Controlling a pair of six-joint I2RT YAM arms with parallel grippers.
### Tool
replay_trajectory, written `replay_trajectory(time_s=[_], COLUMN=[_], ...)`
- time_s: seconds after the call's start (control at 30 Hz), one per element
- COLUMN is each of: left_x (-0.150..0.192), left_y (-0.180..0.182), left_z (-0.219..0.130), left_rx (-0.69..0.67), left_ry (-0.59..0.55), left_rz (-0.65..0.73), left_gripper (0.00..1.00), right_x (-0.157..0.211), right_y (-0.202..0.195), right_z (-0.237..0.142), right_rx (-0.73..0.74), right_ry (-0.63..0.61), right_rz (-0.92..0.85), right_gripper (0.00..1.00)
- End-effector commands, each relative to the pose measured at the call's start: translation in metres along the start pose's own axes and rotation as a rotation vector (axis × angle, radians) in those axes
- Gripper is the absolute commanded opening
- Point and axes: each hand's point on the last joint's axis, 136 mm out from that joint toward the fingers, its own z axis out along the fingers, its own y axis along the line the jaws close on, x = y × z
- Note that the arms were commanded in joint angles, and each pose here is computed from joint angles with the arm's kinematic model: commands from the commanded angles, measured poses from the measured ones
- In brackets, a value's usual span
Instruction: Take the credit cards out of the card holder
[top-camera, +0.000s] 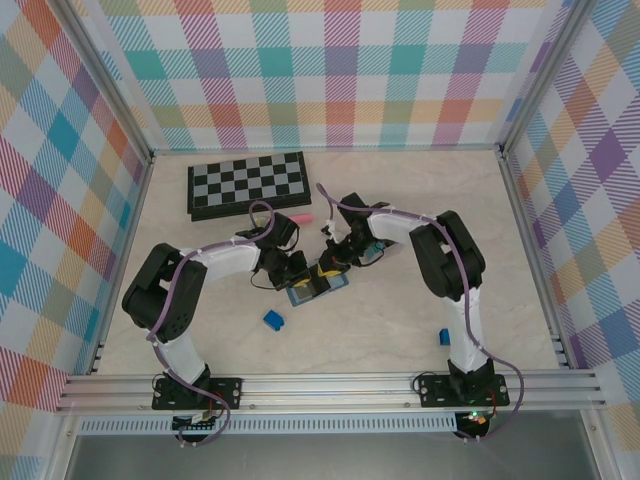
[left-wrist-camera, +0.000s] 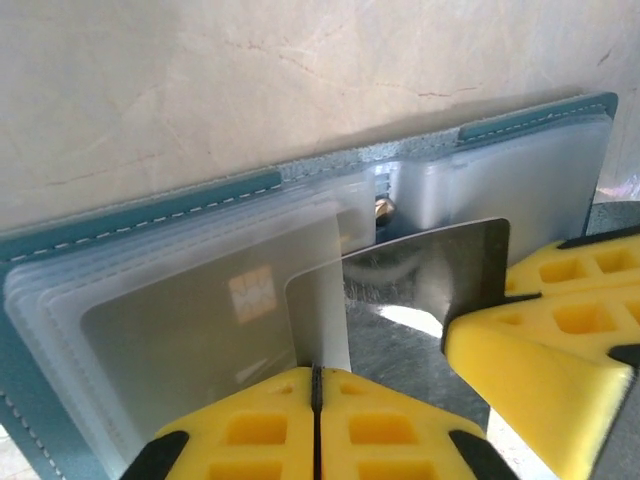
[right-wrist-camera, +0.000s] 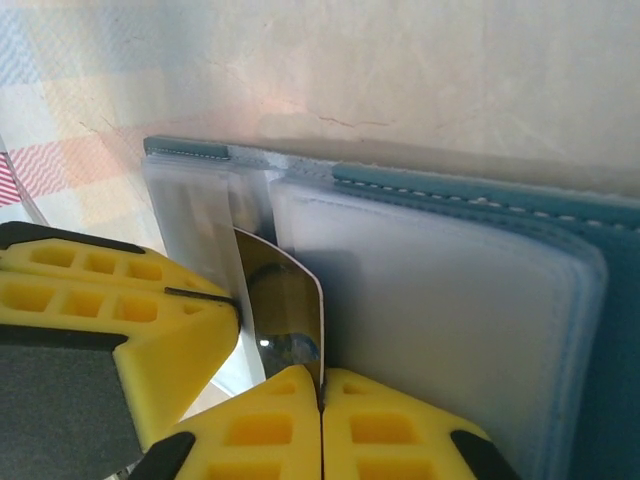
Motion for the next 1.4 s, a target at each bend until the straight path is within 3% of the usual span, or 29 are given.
replay_trajectory(time_s=[0.0,0.13,0.4,0.57,0.77,0.9,1.13,1.37], left_x=[0.009,0.008,-0.003,-0.009,-0.004,-0.002,-0.008,-0.011], left_y=[0.018,0.001,-0.023,-0.013,0.023,0.039,0.060,0.057], left_z=[-0.003,-0.012,-0.058,-0.096,-0.133,-0.145,-0.152,-0.147], left_rx=[-0.089,-0.030,0.021,-0.006,-0.102,-0.100,-0.120,-0.088], left_ry=[0.016,0.022,-0.040,-0.129,-0.229,-0.273,-0.300,-0.271], left_rz=[-0.005,0.031,0.090,0.073,0.079,0.075,0.047,0.023], left_gripper=[0.16,0.26,0.49,0.72,0.94,1.00,1.00,1.00], right_x=[0.002,0.007,0.017,0.021,0.029,0.028,0.001,-0.026], right_y=[-0.009,-0.004,0.030,0.045,0.037,0.020,-0.011,-0.035], right_z=[-0.018,-0.040,-0.079,-0.119,-0.175,-0.206,-0.259,-0.258], right_rx=[0.127,0.189,0.165,0.229,0.414,0.522,0.619,0.595], right_ry=[-0.057,-0.111,-0.209,-0.334,-0.475,-0.505,-0.565,-0.457], right_rz=[-0.016,-0.038,-0.092,-0.140,-0.188,-0.209,-0.246,-0.290], right_gripper=[0.03,0.02,0.00,0.00,0.00,0.00,0.00,0.00])
